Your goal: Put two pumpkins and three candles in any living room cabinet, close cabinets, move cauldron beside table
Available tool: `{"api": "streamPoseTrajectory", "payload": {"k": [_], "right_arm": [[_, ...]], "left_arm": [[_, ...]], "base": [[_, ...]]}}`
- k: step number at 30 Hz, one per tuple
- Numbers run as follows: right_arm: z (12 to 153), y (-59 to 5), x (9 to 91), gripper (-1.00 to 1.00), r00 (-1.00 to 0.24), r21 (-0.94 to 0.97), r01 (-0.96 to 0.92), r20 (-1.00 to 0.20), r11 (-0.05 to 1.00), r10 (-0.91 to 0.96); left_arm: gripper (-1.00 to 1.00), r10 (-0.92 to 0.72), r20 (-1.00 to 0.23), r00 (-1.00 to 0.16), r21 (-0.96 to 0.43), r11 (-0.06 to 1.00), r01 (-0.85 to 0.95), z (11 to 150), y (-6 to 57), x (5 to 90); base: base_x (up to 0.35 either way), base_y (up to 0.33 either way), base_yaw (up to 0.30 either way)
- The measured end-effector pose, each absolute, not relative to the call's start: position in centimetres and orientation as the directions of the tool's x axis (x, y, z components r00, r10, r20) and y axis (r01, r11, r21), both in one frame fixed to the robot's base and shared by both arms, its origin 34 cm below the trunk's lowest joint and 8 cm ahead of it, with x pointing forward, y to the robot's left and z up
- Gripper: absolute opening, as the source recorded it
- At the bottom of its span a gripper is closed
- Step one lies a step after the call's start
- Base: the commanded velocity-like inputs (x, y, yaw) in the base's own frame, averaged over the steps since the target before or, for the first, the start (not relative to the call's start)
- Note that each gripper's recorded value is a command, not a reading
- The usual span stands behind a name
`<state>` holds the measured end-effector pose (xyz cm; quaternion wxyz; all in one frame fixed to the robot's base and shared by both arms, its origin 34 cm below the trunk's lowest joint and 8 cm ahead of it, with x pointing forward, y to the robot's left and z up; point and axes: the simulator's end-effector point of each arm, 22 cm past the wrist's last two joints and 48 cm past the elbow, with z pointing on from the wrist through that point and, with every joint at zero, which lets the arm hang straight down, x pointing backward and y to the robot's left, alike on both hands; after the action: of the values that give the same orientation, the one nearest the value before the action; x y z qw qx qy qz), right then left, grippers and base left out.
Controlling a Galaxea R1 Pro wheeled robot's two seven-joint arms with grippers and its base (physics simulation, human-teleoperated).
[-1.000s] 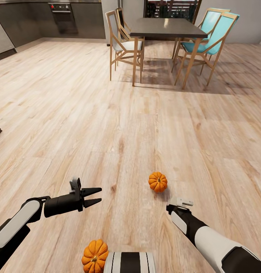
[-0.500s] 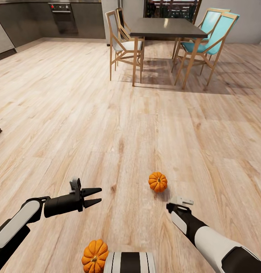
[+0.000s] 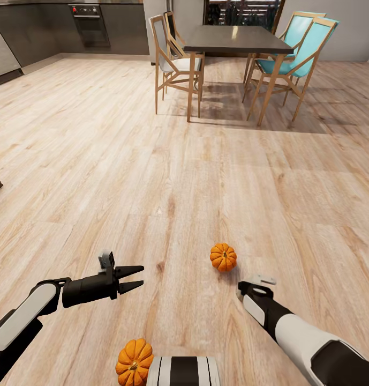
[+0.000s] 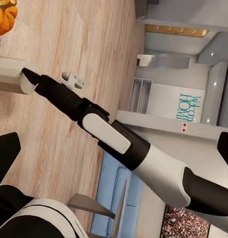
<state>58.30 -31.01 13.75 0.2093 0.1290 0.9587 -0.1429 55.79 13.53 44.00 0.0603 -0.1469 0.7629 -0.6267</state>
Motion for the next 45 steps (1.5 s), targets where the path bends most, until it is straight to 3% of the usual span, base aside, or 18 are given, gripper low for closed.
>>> {"api": "streamPoseTrajectory", "payload": {"k": [45], "right_arm": [[13.2, -30.5, 58.8, 1.00, -0.879, -0.193, 0.286, -0.444, 0.939, 0.177]], "left_arm": [[1.00, -0.301, 0.103, -0.948, -0.972, 0.172, -0.160, 43.4, 13.5, 55.7]], "base": [[0.000, 0.000, 0.000]]}}
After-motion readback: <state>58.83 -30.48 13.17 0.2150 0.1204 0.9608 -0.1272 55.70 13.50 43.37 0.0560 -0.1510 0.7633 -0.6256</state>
